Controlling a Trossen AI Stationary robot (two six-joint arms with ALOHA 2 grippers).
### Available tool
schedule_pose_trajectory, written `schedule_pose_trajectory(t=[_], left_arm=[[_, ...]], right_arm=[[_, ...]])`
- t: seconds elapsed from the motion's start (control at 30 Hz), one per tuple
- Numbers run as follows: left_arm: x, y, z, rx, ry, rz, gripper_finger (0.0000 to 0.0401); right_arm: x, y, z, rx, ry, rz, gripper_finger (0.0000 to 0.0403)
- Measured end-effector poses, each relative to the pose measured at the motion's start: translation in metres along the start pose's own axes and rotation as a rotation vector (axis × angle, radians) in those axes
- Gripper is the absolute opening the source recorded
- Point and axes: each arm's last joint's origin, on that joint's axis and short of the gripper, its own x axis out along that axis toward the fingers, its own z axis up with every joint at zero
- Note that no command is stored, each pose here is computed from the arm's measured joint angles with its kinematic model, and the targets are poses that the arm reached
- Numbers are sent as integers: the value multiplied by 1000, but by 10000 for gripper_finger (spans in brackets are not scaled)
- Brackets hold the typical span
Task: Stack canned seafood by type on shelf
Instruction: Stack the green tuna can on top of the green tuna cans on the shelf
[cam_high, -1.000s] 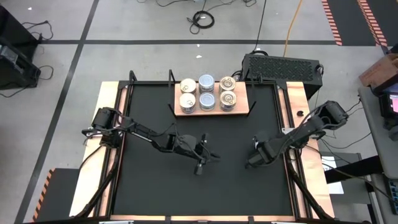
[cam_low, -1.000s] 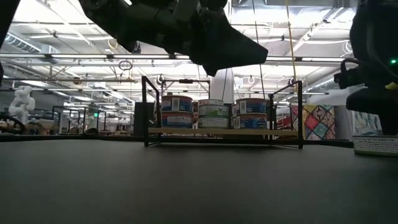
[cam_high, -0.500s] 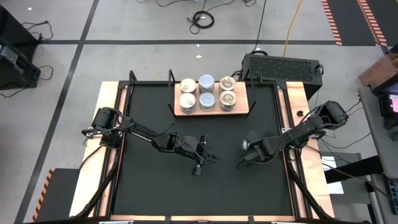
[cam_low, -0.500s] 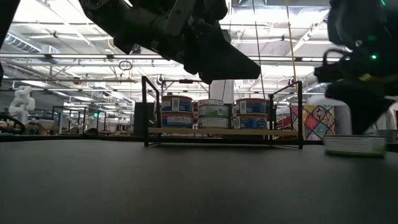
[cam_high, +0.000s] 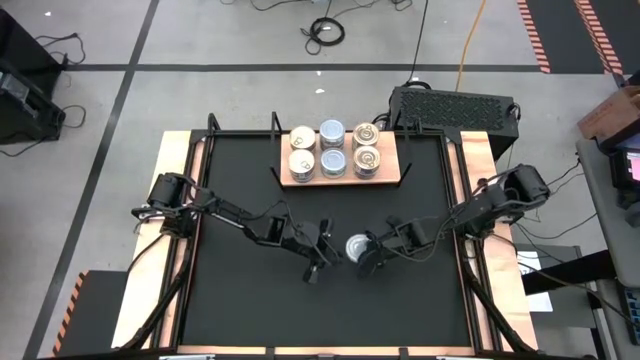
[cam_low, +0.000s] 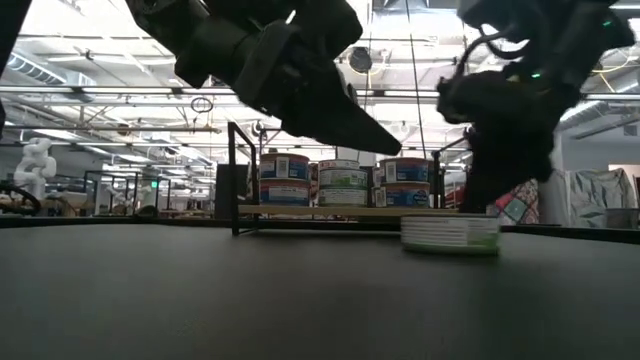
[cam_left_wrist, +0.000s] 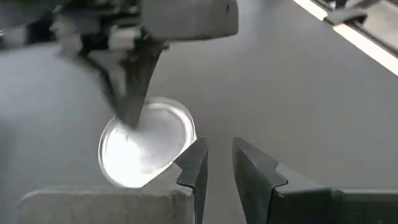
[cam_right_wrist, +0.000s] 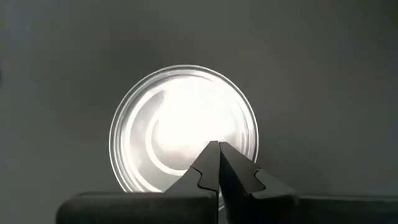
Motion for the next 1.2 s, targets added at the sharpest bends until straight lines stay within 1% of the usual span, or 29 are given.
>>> schedule_pose_trajectory(t=[0.13, 0.23, 0.37, 0.5, 0.6, 0.73, 0.8, 0.9, 1.03, 1.2], left_arm=[[0, -6, -1, 101, 13, -14, 77], [1, -9, -1, 163, 23, -8, 77], [1, -12, -7, 200, 87, 10, 77], [1, -16, -10, 219, 118, -20, 80], [1, -21, -9, 227, 111, -36, 98], [2, -23, -10, 262, 121, -20, 140], [4, -22, -12, 286, 132, 4, 160], [10, -21, -18, 291, 147, 42, 180], [21, -20, -30, 291, 189, 60, 185], [25, -20, -29, 298, 187, 77, 185]], right_arm=[[12, 6, 8, -32, -48, 64, 0], [16, 11, 13, -61, -67, 132, 0], [12, 15, 17, -92, -102, 175, 0], [2, 20, 21, -128, -138, 204, 0], [-7, 22, 20, -146, -157, 225, 0], [-16, 26, 19, -165, -187, 246, 0], [-17, 28, 16, -180, -165, 266, 0], [-19, 32, 10, -222, -107, 323, 0], [-20, 33, 5, -245, -89, 326, 0], [-21, 34, 4, -248, -89, 325, 0]])
